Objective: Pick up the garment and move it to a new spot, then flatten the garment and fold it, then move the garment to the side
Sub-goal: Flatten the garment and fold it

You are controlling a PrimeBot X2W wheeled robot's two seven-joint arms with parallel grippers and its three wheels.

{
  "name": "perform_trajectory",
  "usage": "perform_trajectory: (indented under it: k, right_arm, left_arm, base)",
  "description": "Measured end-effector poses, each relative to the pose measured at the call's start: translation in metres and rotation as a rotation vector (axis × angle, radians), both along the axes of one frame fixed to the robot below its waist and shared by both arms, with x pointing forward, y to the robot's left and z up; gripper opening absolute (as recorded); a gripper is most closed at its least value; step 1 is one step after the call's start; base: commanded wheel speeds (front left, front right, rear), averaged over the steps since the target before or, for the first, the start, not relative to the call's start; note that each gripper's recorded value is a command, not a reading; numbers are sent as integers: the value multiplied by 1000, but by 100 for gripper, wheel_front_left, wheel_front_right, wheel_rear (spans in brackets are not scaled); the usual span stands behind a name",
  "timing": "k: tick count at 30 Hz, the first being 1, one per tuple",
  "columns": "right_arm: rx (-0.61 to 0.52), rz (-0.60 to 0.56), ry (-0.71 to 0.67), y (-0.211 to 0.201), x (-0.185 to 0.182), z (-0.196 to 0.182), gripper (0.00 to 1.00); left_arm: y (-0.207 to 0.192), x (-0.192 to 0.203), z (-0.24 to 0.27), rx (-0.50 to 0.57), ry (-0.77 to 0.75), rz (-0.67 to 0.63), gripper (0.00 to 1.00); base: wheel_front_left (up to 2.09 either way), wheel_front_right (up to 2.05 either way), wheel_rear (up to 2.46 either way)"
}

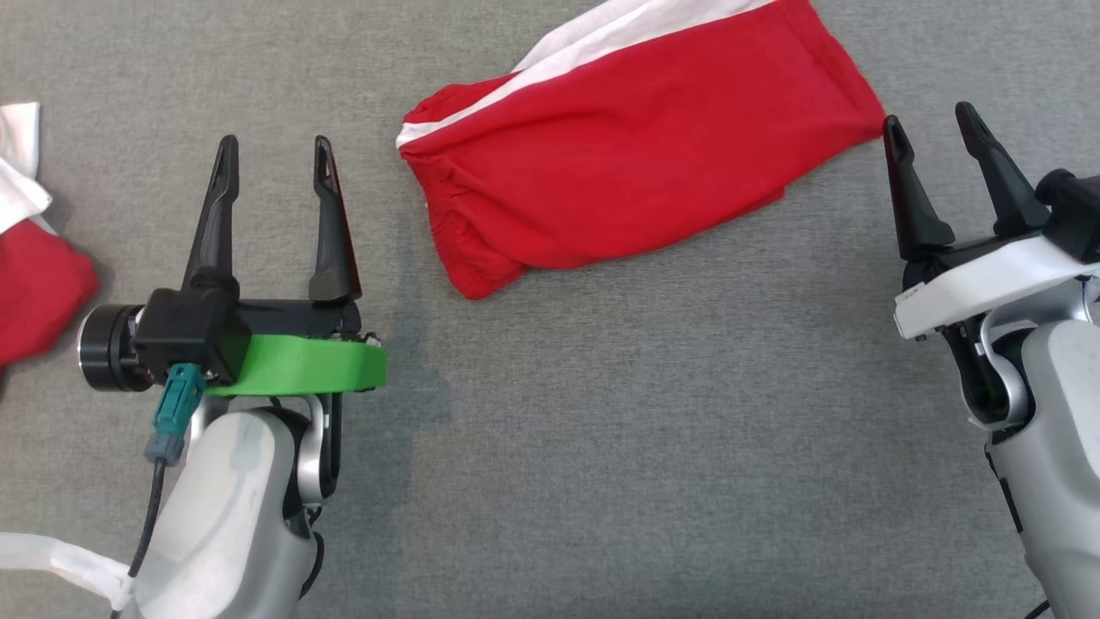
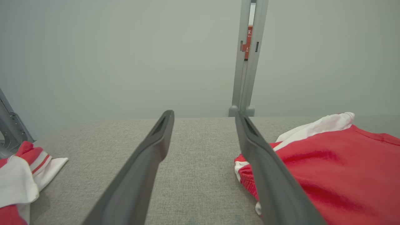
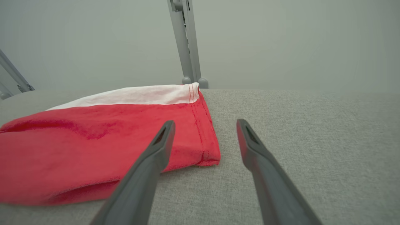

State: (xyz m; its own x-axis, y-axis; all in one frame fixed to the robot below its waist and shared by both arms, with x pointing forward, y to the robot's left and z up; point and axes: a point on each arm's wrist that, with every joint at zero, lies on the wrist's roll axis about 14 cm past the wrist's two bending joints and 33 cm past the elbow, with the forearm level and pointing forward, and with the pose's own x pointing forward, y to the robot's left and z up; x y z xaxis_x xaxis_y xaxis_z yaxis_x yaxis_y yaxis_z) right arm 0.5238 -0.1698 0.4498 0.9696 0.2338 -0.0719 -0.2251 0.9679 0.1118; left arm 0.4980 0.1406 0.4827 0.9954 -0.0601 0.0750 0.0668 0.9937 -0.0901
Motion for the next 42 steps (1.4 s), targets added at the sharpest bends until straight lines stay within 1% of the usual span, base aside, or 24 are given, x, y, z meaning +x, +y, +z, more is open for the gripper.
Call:
perform_trajectory:
  k: [9, 13, 14, 15, 16, 19, 22, 26, 30, 33, 42]
  right_arm:
    - [-1, 41, 163, 18, 37, -60, 100]
    - [4, 50, 228, 24, 47, -74, 100]
    - [8, 52, 241, 25, 48, -75, 50]
    - [14, 52, 250, 26, 48, -76, 28]
    - [15, 55, 256, 27, 48, -76, 0]
    - [36, 61, 245, 30, 47, -71, 0]
    - [57, 59, 201, 31, 42, -64, 0]
    - [101, 39, 178, 28, 19, -61, 0]
    - [137, 1, 184, 19, -10, -60, 0]
    - [144, -50, 185, 0, -33, -58, 0]
    - [108, -195, 144, -57, -73, -34, 0]
  left_arm:
    - [12, -1, -10, -2, 24, 37, 100]
    - [19, -3, -11, 4, 28, 52, 100]
    - [19, -4, -10, 3, 26, 51, 100]
    - [20, -4, -8, 0, 24, 54, 100]
    - [20, -5, -7, -3, 22, 55, 100]
    - [21, -7, -4, -3, 15, 61, 100]
    - [21, -11, -5, -3, 21, 57, 100]
    - [18, -16, -5, -1, 24, 49, 100]
    - [14, -23, -4, -4, 29, 38, 100]
    - [8, -29, -2, -10, 30, 22, 100]
    - [-11, -47, 16, -36, 1, -30, 100]
  base:
    - [0, 0, 0]
    - [0, 0, 0]
    - [0, 0, 0]
    - [0, 0, 0]
    - [0, 0, 0]
    - [0, 0, 0]
    - [0, 0, 0]
    - [0, 0, 0]
    - [0, 0, 0]
    - [0, 0, 0]
    - [0, 0, 0]
